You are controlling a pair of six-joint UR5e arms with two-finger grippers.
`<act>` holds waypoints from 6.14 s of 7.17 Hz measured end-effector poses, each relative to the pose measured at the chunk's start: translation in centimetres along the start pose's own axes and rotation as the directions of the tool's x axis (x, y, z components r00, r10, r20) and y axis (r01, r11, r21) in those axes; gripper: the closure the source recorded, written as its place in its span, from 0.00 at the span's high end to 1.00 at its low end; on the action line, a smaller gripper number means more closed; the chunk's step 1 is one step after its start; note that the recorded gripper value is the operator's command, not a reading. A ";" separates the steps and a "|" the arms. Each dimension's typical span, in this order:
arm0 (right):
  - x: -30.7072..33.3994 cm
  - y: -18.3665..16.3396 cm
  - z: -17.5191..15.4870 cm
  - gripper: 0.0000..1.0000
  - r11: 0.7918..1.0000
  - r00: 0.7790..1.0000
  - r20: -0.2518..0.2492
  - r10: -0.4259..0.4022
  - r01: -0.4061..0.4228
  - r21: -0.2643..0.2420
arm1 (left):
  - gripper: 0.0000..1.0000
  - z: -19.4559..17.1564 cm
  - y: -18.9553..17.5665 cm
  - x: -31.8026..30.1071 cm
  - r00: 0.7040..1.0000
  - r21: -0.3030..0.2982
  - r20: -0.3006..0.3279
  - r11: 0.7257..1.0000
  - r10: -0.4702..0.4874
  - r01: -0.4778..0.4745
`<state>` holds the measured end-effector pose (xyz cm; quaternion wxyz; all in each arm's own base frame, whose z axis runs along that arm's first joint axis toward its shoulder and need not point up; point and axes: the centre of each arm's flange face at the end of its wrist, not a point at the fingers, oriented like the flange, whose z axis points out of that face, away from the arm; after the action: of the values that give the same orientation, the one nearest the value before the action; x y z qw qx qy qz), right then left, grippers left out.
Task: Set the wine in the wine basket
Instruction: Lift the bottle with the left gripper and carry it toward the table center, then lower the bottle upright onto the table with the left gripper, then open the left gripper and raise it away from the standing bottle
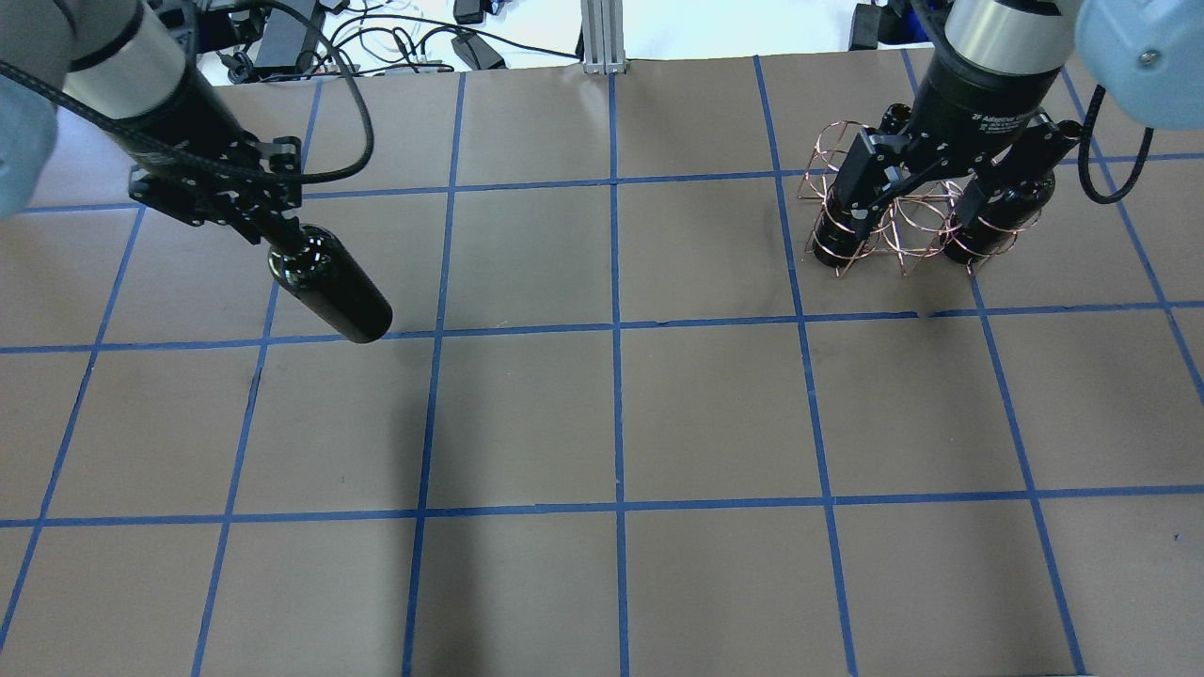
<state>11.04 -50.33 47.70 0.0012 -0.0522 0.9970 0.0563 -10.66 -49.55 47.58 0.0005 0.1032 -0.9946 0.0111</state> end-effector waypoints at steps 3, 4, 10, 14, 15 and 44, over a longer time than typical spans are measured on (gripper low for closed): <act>0.0 0.0 0.1 1.00 1.000 1.000 0.000 -0.001 0.001 -0.003 | 0.12 3.0 7.2 10.2 0.980 0.008 0.037 0.980 -0.197 0.197; 0.0 0.0 0.2 1.00 1.000 1.000 0.000 -0.001 0.001 -0.004 | 0.12 4.2 9.4 12.7 0.968 0.033 0.043 0.968 -0.249 0.248; 0.0 0.1 0.5 1.00 1.000 1.000 0.002 0.001 -0.001 -0.014 | 0.12 6.1 14.4 16.0 0.934 -0.028 0.039 0.934 -0.354 0.355; 0.0 0.2 0.1 1.00 1.000 1.000 -0.001 0.000 0.000 0.004 | 0.12 7.1 14.6 16.3 0.933 -0.094 0.041 0.928 -0.358 0.360; -0.1 0.4 -0.2 1.00 1.000 1.000 0.001 -0.001 0.001 0.011 | 0.12 7.1 14.5 16.2 0.933 -0.092 0.046 0.928 -0.357 0.360; -0.1 1.0 -0.3 1.00 0.989 0.989 0.001 0.150 -0.150 0.013 | 0.97 1.3 7.7 12.0 0.991 -0.008 -0.049 0.992 -0.126 0.126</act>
<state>11.08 -49.40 48.12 -0.0027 0.0231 0.9985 0.0496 -23.98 -44.54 46.16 0.0262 0.1654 -0.9858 0.0109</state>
